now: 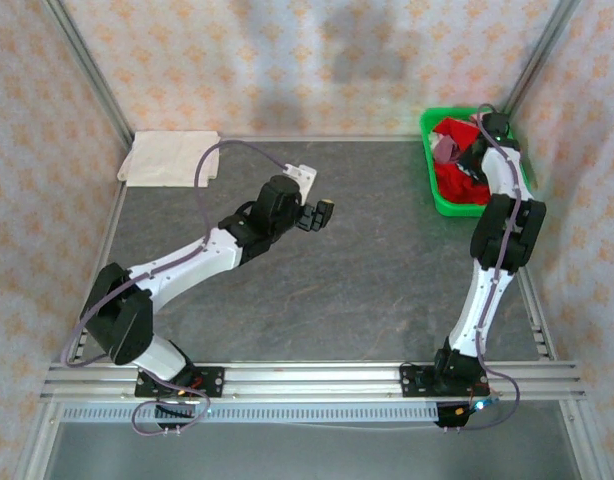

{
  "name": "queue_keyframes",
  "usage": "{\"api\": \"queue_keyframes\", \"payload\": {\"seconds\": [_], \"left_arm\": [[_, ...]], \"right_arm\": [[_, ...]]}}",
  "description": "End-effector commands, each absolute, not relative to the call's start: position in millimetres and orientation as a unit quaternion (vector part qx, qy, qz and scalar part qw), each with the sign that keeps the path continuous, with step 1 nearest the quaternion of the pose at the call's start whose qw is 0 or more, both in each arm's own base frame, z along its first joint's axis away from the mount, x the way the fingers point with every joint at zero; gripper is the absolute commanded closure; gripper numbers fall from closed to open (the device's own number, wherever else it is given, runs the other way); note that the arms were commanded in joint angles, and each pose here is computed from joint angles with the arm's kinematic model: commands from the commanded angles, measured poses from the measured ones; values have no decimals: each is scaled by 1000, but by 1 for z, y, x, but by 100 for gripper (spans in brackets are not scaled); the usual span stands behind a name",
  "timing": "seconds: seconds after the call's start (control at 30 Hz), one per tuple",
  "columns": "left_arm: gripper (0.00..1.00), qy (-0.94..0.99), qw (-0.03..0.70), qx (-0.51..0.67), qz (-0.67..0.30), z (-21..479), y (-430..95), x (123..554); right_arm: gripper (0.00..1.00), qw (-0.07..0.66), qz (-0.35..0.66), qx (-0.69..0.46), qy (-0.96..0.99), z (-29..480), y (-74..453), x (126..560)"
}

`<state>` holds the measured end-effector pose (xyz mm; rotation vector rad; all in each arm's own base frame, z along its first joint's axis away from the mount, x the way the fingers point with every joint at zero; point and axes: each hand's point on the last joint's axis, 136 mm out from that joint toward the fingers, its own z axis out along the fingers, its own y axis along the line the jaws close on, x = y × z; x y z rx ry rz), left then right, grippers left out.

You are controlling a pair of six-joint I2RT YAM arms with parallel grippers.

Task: Fold and stack the t-shirts

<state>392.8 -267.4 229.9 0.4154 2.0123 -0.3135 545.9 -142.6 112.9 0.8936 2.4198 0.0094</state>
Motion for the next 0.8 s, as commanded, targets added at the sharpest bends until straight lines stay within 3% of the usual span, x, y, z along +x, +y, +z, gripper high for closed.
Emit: {"api": "queue_keyframes", "payload": {"seconds": [0.0, 0.1, 0.4, 0.77], "left_arm": [[12, 834, 518, 158, -106, 238, -252, 392], [12, 828, 530, 150, -103, 246, -248, 393], [10, 787, 593, 123, -119, 306, -229, 390], [10, 752, 636, 98, -146, 350, -201, 370]], "right_arm": [[93, 317, 17, 333, 888, 163, -138, 544], [100, 357, 19, 333, 872, 210, -138, 534], [100, 478, 10, 293, 828, 367, -121, 497], [100, 635, 46, 177, 751, 553, -33, 431]]}}
